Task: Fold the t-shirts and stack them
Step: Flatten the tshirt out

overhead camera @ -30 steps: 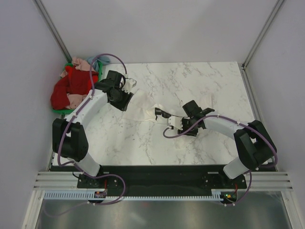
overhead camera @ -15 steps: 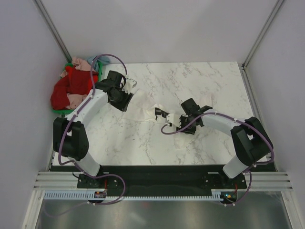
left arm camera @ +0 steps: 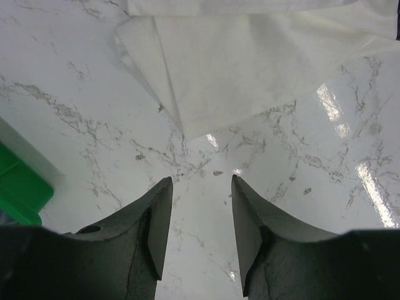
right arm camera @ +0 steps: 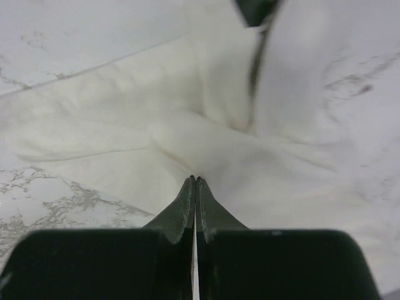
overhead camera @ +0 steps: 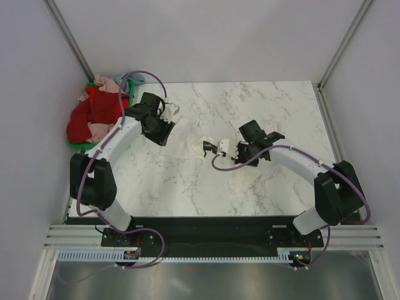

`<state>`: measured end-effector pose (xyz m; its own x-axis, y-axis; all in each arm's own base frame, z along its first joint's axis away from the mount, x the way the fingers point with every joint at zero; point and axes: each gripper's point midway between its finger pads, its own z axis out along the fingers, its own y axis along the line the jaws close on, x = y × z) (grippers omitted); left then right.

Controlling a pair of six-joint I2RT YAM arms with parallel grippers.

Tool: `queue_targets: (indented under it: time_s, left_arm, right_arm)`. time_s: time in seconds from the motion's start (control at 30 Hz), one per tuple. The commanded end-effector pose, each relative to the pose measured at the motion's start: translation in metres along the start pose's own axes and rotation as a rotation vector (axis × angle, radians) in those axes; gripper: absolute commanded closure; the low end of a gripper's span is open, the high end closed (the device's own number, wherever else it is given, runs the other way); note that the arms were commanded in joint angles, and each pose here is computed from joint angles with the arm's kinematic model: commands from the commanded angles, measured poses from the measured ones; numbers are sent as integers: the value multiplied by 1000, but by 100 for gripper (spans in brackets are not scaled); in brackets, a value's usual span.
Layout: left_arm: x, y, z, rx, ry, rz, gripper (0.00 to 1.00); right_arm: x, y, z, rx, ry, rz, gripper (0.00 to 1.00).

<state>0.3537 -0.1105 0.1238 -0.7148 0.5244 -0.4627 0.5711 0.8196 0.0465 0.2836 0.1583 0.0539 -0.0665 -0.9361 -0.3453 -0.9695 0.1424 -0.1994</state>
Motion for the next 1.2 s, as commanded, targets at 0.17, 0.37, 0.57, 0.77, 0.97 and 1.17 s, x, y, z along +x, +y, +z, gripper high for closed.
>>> queue_targets:
  time_s: [0.17,0.37,0.57,0.77,0.97,1.17]
  left_arm:
    - [-7,2,14,29,14,22,50]
    - [-13,8,29,31,32,35,48]
    - [-31,22,41,2,29,41,46]
    - [-60,39,74,-1,36,33,52]
    - [-73,48,107,77,90,-73,57]
    - [-77,65,120,52,89,-102,57]
  right_arm:
    - [-61,-78,-118,365,-165,24,100]
    - [-50,-126,-150,531,-161,146,100]
    - [-42,-167,-182,645,-171,232,100]
    - [-42,-171,-184,650,-175,244,100]
    - [-41,-171,-186,654,-169,247,100]
    - [-37,-169,-183,644,-150,248,100]
